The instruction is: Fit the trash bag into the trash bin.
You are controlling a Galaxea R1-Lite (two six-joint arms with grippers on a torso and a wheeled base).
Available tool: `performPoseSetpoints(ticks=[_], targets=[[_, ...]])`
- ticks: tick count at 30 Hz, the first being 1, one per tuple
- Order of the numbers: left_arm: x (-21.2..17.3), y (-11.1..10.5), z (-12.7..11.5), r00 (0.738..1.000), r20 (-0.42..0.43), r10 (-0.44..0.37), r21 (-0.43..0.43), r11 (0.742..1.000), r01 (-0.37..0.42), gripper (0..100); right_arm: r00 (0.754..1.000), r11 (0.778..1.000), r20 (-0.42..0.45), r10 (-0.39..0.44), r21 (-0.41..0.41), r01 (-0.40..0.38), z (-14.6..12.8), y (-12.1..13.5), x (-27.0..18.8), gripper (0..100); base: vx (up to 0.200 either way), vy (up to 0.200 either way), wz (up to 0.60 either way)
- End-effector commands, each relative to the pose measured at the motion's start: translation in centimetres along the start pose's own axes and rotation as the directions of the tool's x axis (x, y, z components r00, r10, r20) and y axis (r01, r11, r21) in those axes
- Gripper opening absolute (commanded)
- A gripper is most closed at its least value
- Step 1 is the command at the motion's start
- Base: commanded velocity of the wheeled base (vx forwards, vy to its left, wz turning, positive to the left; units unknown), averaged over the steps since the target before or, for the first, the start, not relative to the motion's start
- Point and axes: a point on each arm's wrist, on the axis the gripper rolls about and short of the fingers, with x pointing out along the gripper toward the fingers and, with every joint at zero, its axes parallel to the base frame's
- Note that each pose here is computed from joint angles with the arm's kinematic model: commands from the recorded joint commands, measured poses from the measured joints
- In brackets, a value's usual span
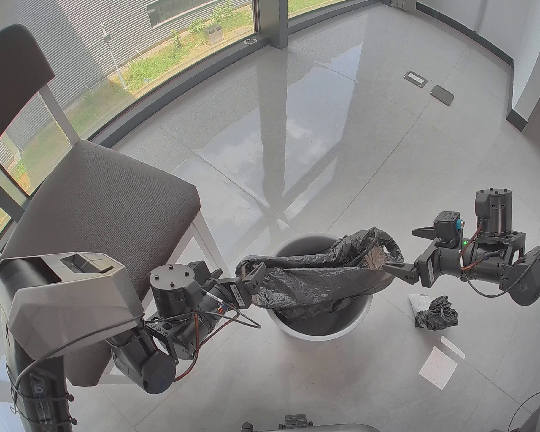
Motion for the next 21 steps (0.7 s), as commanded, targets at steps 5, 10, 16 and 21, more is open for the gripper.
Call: performPoseSetpoints(ticks=[5,10,16,21], targets=[[-1.4,0.0,1.7,0.998,0.062,-0.003,-0.005,1.000,0.003,100,0.998,0.999,-0.035,0.043,0.012,-0.043,-0.9,-0.2,4.2,100,0.000,0.000,0.00],[-1.9,-0.2,2.0,0.998,0.067,-0.006,-0.007,1.000,0.007,100,0.994,0.996,-0.055,0.092,0.021,-0.091,-0.9,0.0,6.2,100,0.000,0.000,0.00],[-1.9,-0.4,2.4,0.997,0.081,-0.017,-0.008,1.000,0.017,100,0.985,0.988,-0.083,0.152,0.031,-0.150,-0.9,0.7,6.7,100,0.000,0.000,0.00],[-2.0,-0.7,2.4,0.996,0.084,-0.024,-0.007,1.000,0.025,100,0.977,0.982,-0.098,0.188,0.026,-0.186,-1.0,2.0,6.8,100,0.000,0.000,0.00]])
